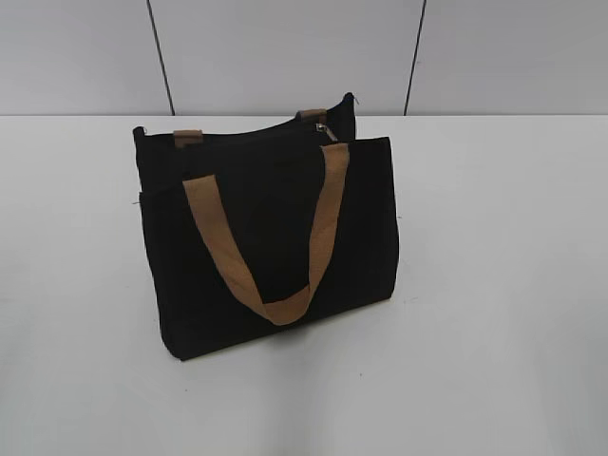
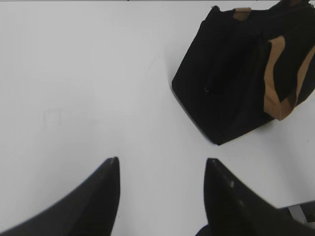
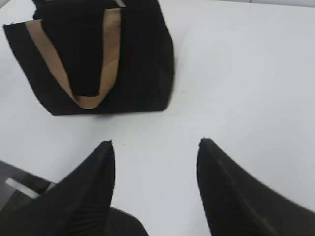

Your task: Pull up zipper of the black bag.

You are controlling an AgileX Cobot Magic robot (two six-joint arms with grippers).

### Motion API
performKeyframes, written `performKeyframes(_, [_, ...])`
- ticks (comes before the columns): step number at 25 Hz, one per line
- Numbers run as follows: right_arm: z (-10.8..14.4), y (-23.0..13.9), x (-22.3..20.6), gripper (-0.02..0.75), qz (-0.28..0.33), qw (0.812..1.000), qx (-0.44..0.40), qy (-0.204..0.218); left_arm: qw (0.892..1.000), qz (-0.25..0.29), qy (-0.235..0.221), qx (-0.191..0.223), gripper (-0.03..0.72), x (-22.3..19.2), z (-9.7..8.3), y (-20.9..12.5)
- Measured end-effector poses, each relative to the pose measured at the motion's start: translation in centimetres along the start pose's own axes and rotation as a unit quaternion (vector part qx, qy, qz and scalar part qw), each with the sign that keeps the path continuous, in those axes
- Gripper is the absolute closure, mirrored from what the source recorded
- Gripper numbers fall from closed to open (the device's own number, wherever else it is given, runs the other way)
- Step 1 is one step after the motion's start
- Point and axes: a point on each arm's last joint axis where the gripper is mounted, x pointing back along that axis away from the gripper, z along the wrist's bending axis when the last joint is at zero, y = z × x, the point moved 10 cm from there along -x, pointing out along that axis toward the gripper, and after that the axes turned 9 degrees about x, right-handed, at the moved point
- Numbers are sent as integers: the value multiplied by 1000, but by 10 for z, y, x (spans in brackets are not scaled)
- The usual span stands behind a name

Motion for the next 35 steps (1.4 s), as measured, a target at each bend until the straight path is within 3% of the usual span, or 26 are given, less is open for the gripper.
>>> performKeyframes(8, [-22, -29, 30, 320, 7, 997, 37, -74, 1000, -15, -6, 2, 274, -2, 6, -26])
performKeyframes(12, [-32, -40, 26, 320, 24, 994, 35, -99, 1000, -19, -7, 3, 274, -2, 6, -27])
performKeyframes(16, [-35, -55, 22, 320, 55, 992, 30, -105, 1000, -21, -7, 3, 274, -2, 6, -27])
performKeyframes(35, [-35, -56, 22, 321, 56, 992, 30, -105, 1000, -22, -8, 3, 274, -1, 6, -27])
